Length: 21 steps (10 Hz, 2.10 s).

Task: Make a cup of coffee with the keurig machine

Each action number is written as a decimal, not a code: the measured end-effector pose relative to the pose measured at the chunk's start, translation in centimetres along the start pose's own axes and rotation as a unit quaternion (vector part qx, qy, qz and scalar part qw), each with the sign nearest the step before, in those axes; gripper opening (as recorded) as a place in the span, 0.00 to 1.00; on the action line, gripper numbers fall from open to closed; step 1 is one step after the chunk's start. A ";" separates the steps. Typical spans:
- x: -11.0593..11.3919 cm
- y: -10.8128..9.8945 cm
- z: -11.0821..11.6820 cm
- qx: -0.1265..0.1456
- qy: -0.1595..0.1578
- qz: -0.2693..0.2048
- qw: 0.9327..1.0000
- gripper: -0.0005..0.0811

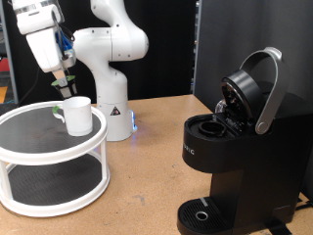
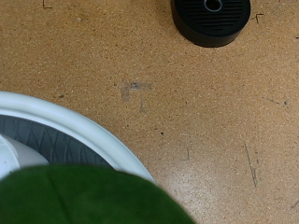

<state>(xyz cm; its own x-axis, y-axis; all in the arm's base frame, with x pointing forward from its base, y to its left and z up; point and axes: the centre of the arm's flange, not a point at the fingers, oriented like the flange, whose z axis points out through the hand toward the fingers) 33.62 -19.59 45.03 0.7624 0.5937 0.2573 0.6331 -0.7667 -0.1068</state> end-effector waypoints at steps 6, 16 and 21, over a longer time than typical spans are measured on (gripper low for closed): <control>7.1 -2.7 -0.2 0.034 0.063 0.034 0.997 0.60; 16.3 -5.1 0.3 0.082 0.054 0.040 0.994 0.60; 18.0 -5.4 0.7 0.094 0.044 0.042 0.994 0.60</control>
<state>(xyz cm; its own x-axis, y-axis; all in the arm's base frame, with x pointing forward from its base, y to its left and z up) 44.01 -4.57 49.60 0.8037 0.5004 0.3219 0.5886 -0.7482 -0.3064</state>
